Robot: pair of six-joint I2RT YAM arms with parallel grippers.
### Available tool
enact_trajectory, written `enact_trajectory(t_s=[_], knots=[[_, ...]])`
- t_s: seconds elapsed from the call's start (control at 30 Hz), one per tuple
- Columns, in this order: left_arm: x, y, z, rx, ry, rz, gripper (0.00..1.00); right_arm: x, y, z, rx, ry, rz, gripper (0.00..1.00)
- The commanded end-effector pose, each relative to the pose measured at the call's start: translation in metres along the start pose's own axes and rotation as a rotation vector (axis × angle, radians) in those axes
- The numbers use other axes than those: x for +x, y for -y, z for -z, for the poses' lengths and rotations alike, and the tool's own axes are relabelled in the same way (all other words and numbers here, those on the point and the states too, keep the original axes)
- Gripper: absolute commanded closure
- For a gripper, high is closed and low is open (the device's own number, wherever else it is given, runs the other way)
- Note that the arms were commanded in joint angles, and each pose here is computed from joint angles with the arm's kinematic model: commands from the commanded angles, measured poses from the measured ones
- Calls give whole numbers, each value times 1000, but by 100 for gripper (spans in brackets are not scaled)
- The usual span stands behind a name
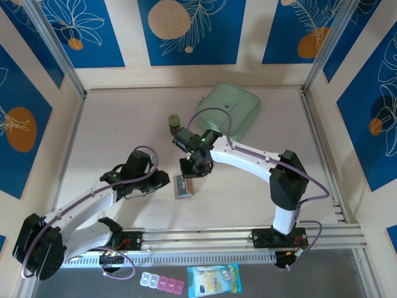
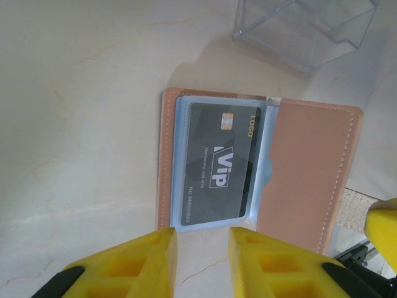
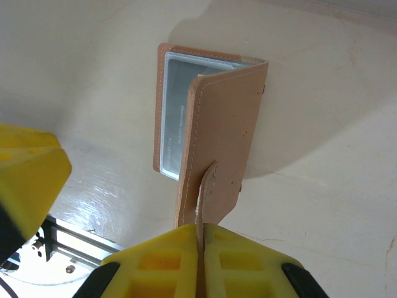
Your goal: Take the credit cards out of the card holder
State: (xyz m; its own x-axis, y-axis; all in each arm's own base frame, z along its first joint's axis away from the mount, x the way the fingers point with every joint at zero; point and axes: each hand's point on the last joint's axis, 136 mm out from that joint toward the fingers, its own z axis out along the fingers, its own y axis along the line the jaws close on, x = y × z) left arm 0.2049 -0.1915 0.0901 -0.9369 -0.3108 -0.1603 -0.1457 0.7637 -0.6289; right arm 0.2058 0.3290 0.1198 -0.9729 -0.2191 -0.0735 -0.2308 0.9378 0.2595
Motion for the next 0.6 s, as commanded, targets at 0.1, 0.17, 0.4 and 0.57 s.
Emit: enact_trajectory(t_s=[0.1,0.17,0.4,0.57], knots=[[3,18,-15,51,-79,-8,85,7,21,10,46,13,10,90],[6,19,-21,47,-96,-17,89,9,32,8,67,10,-2,90],[17,16,-35,3,-153,-31,94,16,66,3,125,7,-41,90],[20,15,-43,-2,-165,-28,95,19,88,-3,186,3,-47,90]])
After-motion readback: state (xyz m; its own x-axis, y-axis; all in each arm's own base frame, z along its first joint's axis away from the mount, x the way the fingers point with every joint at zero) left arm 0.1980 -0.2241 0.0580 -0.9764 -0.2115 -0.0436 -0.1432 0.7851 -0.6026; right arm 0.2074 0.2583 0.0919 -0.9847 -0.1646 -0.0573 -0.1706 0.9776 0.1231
